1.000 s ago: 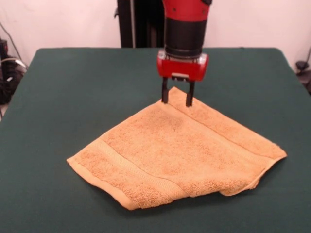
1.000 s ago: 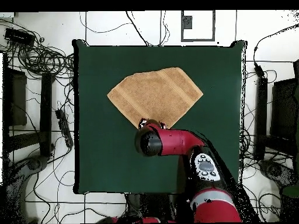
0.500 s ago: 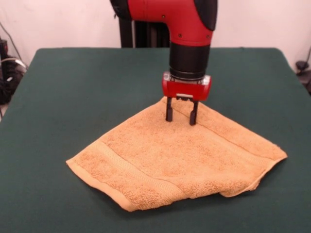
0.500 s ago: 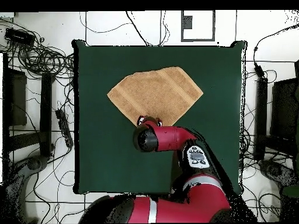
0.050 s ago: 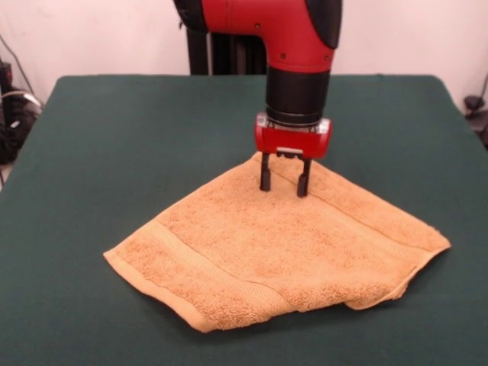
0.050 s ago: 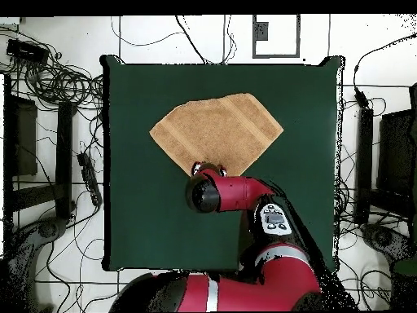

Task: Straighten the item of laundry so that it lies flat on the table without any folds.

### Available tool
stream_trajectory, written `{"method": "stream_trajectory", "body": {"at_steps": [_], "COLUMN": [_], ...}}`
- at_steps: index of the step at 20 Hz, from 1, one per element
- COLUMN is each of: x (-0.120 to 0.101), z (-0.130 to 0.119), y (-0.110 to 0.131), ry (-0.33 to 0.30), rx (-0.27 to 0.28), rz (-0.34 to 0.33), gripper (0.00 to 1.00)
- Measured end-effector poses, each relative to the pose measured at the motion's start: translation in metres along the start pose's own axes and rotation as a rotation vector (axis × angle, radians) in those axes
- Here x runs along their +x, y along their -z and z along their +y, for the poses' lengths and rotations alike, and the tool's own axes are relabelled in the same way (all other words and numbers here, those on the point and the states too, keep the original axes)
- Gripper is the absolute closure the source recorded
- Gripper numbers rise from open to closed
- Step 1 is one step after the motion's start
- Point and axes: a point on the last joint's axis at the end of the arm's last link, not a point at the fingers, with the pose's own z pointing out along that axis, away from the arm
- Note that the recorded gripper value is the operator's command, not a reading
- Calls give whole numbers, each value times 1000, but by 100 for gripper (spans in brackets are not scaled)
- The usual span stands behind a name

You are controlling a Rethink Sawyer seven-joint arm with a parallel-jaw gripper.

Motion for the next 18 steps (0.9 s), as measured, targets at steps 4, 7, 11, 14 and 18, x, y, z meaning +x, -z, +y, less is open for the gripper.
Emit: {"method": "stream_trajectory", "body": {"at_steps": [4,7,11,14,18], "x": [1,2,7,10,17], "z": [-2,-3,-6,-7,-9], "y": [0,1,2,2,3], "ry": [6,11,19,22,16], "rx": [-10,-20,-32,-41,-55], "rz": [-4,-15,-40,-61,-91], "gripper": [0,0,0,0,0]}}
